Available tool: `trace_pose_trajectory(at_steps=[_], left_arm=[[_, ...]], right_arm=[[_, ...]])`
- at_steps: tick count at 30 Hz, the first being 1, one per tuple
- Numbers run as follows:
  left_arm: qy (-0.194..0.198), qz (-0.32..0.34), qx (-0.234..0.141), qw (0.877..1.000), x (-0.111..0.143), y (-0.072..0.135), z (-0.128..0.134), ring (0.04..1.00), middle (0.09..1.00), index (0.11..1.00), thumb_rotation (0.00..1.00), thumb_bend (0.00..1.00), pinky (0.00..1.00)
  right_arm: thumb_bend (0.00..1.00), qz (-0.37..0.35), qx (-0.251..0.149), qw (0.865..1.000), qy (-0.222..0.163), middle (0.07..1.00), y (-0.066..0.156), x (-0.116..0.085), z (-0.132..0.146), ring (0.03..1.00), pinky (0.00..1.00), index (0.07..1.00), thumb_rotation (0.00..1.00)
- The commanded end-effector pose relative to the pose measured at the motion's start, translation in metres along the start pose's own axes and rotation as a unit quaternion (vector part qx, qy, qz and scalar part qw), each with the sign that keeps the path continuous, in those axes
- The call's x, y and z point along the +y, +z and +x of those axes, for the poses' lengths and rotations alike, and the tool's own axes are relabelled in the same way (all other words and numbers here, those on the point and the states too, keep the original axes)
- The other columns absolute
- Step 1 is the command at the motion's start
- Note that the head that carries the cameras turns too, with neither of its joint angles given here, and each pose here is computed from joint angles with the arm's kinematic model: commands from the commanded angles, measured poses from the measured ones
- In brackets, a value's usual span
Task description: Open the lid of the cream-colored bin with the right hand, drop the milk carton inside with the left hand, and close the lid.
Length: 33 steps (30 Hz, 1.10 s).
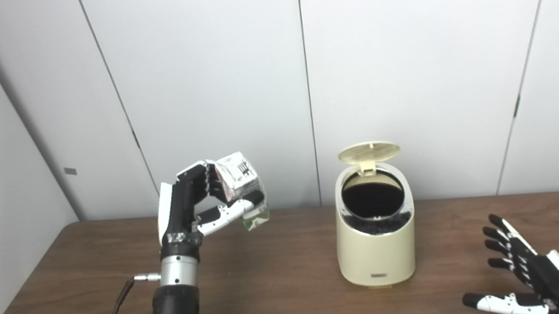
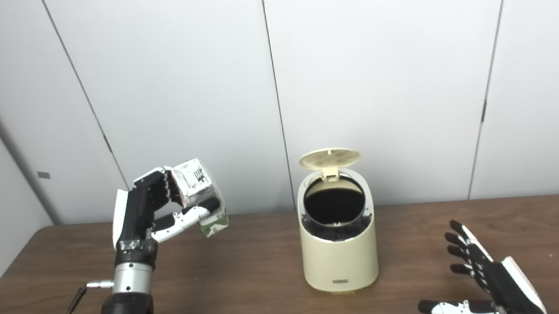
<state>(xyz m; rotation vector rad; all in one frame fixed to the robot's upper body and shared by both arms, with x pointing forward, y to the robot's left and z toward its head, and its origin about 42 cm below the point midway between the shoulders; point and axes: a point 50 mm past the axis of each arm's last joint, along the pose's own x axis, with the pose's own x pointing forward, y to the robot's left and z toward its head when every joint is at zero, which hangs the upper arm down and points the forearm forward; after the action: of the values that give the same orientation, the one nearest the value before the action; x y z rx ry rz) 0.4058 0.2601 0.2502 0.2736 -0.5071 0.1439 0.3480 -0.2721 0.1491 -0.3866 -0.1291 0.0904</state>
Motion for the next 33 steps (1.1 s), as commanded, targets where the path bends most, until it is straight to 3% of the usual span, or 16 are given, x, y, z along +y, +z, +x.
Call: trace_pose_trajectory(at_steps=[1, 7, 13, 17, 33], left_arm=[[-0.005, -0.007, -0.076, 0.997, -0.006, 0.033, 0.025, 0.432, 0.471, 0.492, 0.0, 0.52, 0.39], [-0.038, -0.023, -0.089, 0.995, -0.027, 0.04, 0.03, 0.43, 0.476, 0.488, 0.0, 0.52, 0.38], [-0.042, -0.025, -0.091, 0.995, -0.029, 0.041, 0.031, 0.428, 0.474, 0.489, 0.0, 0.52, 0.38], [-0.08, -0.049, -0.11, 0.989, -0.064, 0.049, 0.041, 0.428, 0.473, 0.488, 0.0, 0.52, 0.38], [-0.116, -0.079, -0.134, 0.981, -0.096, 0.059, 0.045, 0.425, 0.472, 0.488, 0.0, 0.52, 0.39]], right_arm=[[0.74, -0.012, -0.049, 0.999, -0.015, 0.93, 0.017, -0.008, 0.012, 0.896, 0.8, 0.965, 0.2], [0.75, -0.012, -0.05, 0.999, -0.017, 0.926, 0.017, -0.004, 0.013, 0.891, 0.79, 0.959, 0.23], [0.75, -0.013, -0.05, 0.999, -0.018, 0.924, 0.017, -0.004, 0.013, 0.889, 0.79, 0.958, 0.23], [0.74, -0.011, -0.051, 0.999, -0.013, 0.933, 0.019, 0.004, 0.013, 0.892, 0.78, 0.966, 0.23], [0.79, -0.007, -0.049, 0.999, -0.02, 0.93, 0.02, 0.011, 0.015, 0.889, 0.73, 0.961, 0.29]])
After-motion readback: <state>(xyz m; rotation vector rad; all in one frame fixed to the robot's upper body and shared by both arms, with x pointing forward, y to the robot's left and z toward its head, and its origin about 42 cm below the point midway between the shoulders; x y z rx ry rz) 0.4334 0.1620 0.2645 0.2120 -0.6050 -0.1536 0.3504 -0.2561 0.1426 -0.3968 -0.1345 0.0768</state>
